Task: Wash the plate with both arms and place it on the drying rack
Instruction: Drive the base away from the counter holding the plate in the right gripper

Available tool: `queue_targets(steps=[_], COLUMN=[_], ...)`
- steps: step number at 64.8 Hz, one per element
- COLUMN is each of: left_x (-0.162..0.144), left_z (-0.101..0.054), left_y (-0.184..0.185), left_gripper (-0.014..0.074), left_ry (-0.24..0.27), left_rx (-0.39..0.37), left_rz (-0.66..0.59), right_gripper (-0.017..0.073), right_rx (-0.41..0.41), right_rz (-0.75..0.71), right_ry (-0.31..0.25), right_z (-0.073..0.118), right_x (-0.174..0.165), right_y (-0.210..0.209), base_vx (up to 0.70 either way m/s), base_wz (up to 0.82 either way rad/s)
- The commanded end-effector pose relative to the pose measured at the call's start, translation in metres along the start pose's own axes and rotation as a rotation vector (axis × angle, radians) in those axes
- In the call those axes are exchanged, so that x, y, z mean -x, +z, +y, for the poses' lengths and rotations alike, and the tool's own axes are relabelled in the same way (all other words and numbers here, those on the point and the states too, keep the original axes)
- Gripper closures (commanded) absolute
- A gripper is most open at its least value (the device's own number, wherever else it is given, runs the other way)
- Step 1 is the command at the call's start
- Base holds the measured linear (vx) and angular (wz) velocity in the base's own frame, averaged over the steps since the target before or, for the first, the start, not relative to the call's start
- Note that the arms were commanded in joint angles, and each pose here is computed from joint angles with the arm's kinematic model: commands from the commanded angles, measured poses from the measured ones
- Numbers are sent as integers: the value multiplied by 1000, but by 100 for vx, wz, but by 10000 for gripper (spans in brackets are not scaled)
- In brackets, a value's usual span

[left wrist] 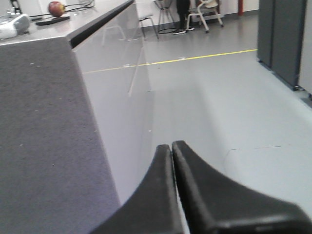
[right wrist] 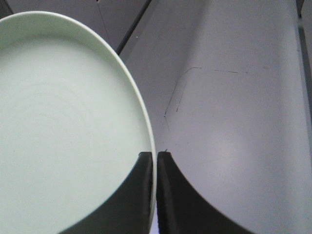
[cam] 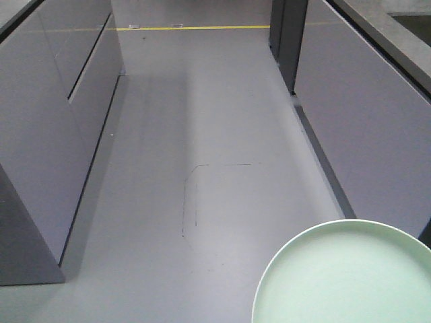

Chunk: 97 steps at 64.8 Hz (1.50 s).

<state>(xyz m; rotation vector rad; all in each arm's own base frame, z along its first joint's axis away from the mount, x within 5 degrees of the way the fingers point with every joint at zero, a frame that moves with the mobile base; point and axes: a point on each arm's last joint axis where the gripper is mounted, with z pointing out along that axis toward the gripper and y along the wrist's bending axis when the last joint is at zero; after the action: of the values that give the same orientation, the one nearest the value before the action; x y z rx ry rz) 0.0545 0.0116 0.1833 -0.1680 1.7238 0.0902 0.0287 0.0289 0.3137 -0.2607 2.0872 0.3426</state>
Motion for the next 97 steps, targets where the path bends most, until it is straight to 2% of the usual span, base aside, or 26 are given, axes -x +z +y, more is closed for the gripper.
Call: queue_targets(steps=[1,42,97], left_x=[15,15,15], left_z=[-2,-2,-2], left_y=[-4,-4,-4], left_gripper=[600,600,600], left_ry=[-6,-6,-6], left_rx=[-25,-25,-25], left_rz=[-101,-101,-101], right_gripper=[561,561,561], right_rx=[-3,-3,-3], right_rz=[-79,-79,-79], right_ry=[9,9,9], right_z=[1,1,1], right_x=[12,12,12], right_y=[-3,-3,-3], base_vx=[9,11,18], base_wz=[35,25,3])
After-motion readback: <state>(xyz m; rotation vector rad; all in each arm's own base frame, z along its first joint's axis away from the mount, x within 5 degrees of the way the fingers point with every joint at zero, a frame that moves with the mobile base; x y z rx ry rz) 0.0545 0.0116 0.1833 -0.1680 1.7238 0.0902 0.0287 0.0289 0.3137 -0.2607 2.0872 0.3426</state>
